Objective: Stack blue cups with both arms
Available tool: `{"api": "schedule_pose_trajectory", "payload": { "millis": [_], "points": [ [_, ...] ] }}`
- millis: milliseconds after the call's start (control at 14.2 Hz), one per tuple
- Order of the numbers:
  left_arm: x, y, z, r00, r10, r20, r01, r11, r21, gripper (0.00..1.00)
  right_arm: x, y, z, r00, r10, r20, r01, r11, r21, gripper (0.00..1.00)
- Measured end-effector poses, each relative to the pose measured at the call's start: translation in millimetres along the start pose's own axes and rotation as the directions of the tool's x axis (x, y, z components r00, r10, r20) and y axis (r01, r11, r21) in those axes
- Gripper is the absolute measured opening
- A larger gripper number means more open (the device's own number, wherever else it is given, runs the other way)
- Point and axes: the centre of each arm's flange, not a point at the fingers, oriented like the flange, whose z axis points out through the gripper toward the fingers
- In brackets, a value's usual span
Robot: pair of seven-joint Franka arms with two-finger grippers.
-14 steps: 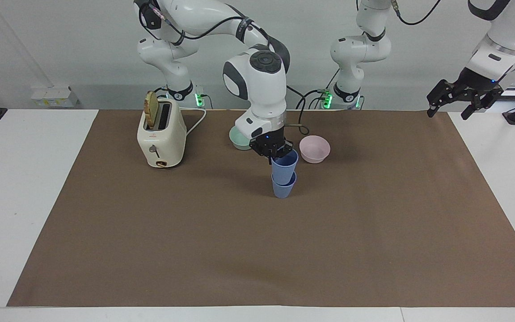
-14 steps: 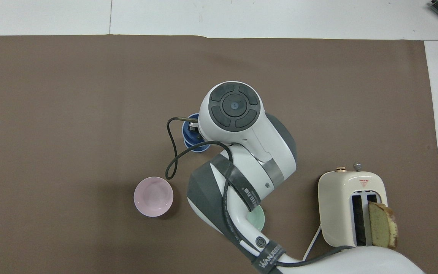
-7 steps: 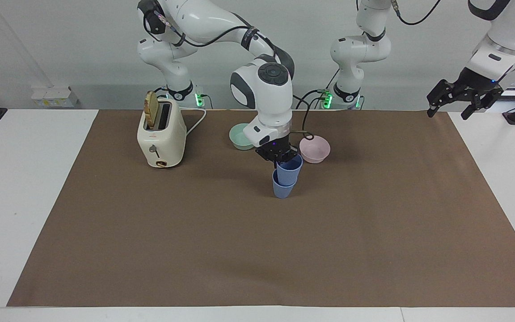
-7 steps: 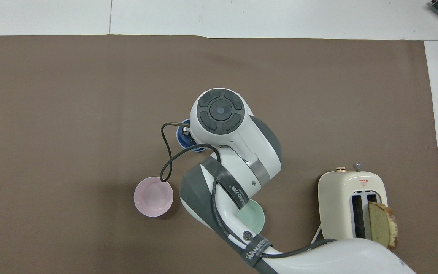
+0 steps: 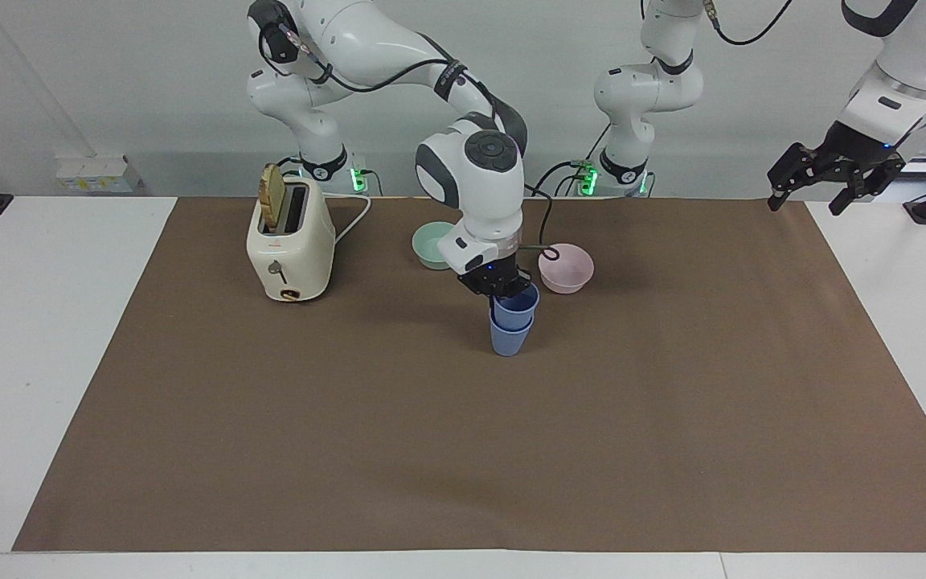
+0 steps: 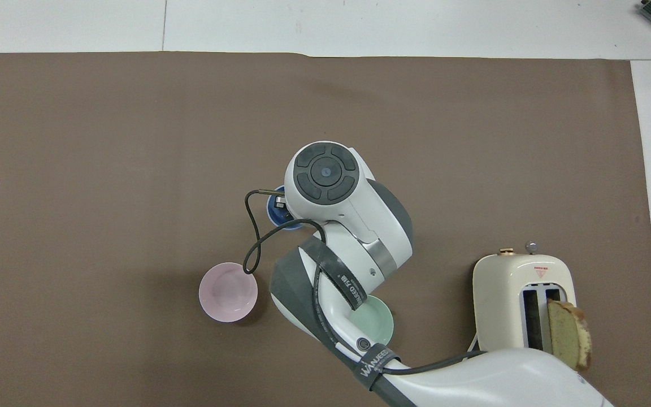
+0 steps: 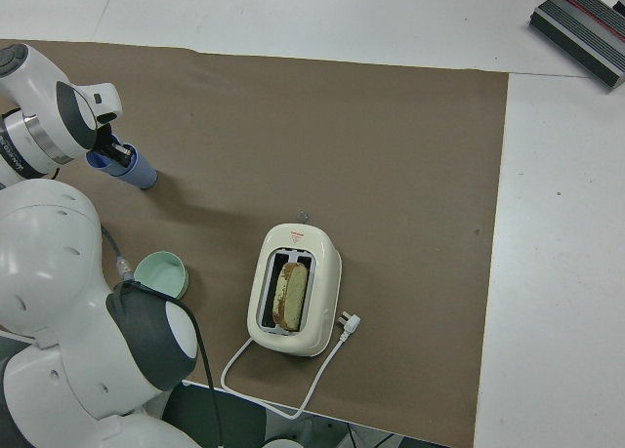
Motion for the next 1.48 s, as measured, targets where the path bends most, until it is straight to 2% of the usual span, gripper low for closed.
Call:
{"api": "schedule_pose_trajectory", "payload": {
  "millis": [211,281,704,844,985,1196,1337,1477],
  "points": [
    [0.0,0.0,0.0,1.0,0.0,0.0,0.0,1.0,0.0,1.0,2.8,2.4,6.6,1.0,0.003,-0.003,-0.003,1.0,-0.003,0.04],
    [0.0,0.0,0.0,1.0,0.0,0.0,0.0,1.0,0.0,1.0,3.0,2.6,7.1,1.0,0.003,-0.002,-0.003,1.0,-0.003,0.12],
    [0.0,0.0,0.0,1.0,0.0,0.0,0.0,1.0,0.0,1.0,1.8,-0.2,3.9,1.0,-0.001,-0.005,0.001,1.0,0.001,0.78],
    [0.0,0.0,-0.1,1.0,0.0,0.0,0.0,1.0,0.0,1.0,6.3,3.3,-11.3,1.0,0.008,-0.001,-0.008,1.0,-0.011,0.98],
    [-0.1,0.0,-0.1,1.0,0.0,0.0,0.0,1.0,0.0,1.0,17.8,20.8,-54.6,0.999,0.032,-0.004,-0.032,0.999,-0.03,1.0],
    [0.0,0.0,-0.1,1.0,0.0,0.0,0.0,1.0,0.0,1.0,36.4,81.3,-145.3,0.999,0.044,-0.028,-0.045,0.998,-0.035,1.0],
    [-0.1,0.0,-0.1,1.0,0.0,0.0,0.0,1.0,0.0,1.0,45.4,131.4,-191.7,0.999,0.003,-0.035,-0.004,0.999,-0.047,1.0],
    [-0.1,0.0,-0.1,1.0,0.0,0.0,0.0,1.0,0.0,1.0,49.7,188.0,-227.9,0.999,-0.051,-0.002,0.05,0.995,-0.082,1.0]
  ]
}}
